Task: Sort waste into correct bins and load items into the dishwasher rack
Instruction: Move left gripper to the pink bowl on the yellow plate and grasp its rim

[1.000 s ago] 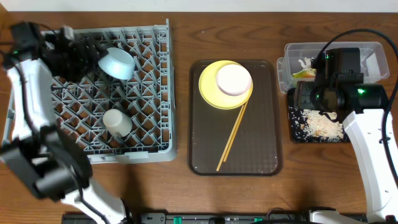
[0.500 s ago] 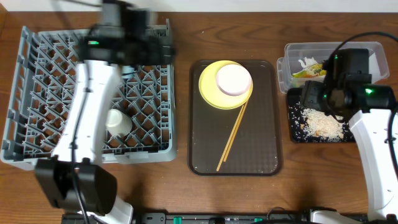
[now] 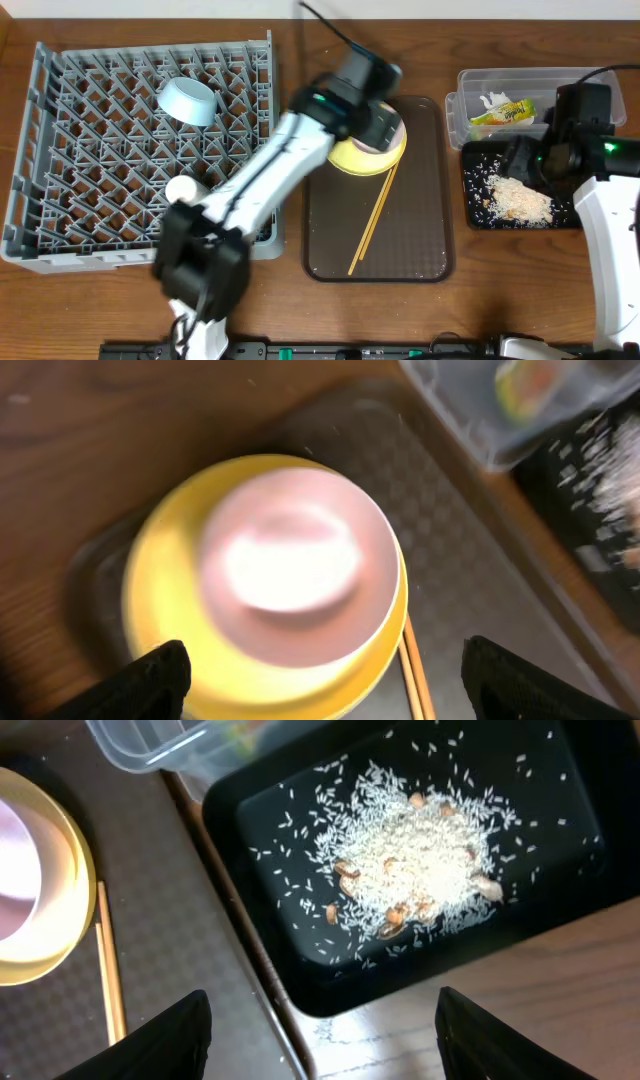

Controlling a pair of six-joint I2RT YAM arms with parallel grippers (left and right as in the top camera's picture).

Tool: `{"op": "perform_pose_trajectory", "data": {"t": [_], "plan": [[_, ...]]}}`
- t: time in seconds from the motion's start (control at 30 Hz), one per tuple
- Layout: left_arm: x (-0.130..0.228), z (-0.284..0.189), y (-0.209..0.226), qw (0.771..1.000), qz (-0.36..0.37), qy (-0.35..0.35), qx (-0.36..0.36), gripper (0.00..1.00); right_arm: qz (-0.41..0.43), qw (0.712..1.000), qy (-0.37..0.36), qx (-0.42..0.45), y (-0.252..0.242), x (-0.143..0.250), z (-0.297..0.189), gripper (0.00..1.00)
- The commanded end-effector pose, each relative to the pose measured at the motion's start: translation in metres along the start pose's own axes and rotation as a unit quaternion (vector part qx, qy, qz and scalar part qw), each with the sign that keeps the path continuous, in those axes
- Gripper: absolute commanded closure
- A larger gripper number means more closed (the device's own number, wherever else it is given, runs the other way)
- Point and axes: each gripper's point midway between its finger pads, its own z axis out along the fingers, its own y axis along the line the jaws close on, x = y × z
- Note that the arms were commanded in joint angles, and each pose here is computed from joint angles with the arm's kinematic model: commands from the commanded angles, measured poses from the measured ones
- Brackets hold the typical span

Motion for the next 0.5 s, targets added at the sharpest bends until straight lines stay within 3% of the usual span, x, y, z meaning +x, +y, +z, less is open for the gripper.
{"op": "perform_pose_trajectory", "data": {"t": [0.0,0.3,0.47], "plan": [[0.013,0.029,-0.002,0.998,0.050,0.024,-0.031,0.12,0.021,1.000,-0.007,0.012,-0.007,-0.002,-0.004,0.30],[0.036,0.068,-0.017,0.994,0.088,0.057,-0.024,0.13,0.021,1.000,-0.007,0.012,-0.007,-0.002,-0.004,0.30],[0.037,0.074,0.001,0.991,0.091,0.060,-0.074,0.30,0.021,1.000,-0.007,0.012,-0.007,-0.002,-0.004,0.30]]}}
